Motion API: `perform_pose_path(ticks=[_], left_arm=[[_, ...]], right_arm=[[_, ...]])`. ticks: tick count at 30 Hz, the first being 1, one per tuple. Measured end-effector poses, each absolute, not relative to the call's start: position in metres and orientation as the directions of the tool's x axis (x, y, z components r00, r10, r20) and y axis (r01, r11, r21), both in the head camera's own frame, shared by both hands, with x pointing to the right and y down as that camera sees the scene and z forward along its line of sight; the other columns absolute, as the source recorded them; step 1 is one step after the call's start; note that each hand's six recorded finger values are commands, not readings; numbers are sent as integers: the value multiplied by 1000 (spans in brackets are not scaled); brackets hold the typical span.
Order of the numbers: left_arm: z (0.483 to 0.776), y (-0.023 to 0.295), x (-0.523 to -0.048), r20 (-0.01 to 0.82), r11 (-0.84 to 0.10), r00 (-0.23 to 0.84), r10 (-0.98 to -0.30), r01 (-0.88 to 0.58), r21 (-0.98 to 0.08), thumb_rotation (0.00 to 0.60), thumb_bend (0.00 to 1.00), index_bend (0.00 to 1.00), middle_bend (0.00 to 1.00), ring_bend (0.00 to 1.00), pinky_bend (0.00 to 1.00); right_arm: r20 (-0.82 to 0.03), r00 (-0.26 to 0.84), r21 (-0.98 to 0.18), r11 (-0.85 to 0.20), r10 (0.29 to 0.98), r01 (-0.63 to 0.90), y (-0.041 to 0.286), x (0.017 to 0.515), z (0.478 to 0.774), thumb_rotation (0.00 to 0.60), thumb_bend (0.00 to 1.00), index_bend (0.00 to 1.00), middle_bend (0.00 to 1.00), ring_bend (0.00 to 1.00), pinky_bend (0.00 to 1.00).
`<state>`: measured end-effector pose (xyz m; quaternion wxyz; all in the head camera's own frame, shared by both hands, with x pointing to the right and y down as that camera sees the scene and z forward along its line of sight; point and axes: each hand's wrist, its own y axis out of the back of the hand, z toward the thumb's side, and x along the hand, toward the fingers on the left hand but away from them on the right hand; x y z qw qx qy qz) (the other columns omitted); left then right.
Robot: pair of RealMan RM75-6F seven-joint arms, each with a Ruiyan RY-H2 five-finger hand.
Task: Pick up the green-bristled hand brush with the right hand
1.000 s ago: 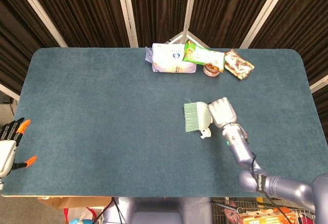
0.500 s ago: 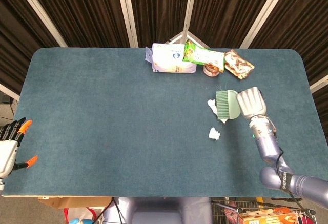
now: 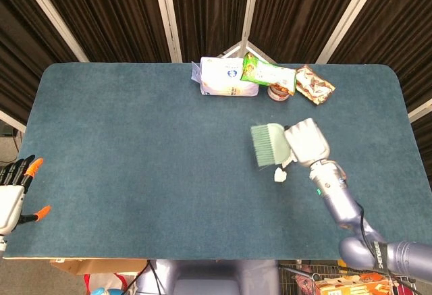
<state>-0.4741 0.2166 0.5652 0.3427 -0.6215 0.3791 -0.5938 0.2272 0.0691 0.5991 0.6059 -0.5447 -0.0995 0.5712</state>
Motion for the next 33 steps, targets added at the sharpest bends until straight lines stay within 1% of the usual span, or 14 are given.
perform_pose_path(ticks=[6,9,14,17,22,33], left_arm=[[565,217,-475,478,-477,6,-879,-64,-877,600,0,0,0,0,0],[565,217,-475,478,-478,6,-878,-63,-876,600,0,0,0,0,0],[565,217,-474,479,-478,7,-878,-63,-876,600,0,0,0,0,0],[565,218,-474,479,-479,8,-878,-65,-876,600,0,0,0,0,0],[565,218,-473,479,-479,10,-878,-66,-875,600,0,0,0,0,0],[566,217,-473,478,-477,8,-878,-67,-876,600,0,0,0,0,0]], right_arm=[[-549,424,-767,-233,720,-597,111,204,614,600,773,871,900,934,872],[-575,449,-754,-230,684,-616,130,201,624,600,774,871,900,934,872],[-593,443,-726,-209,672,-655,138,210,637,600,774,871,900,934,872],[-601,422,-702,-196,679,-685,135,221,644,600,773,871,900,934,872],[-603,363,-650,-174,710,-739,121,246,655,600,773,871,900,934,872],[-548,198,-563,-182,813,-806,61,291,663,600,773,871,900,934,872]])
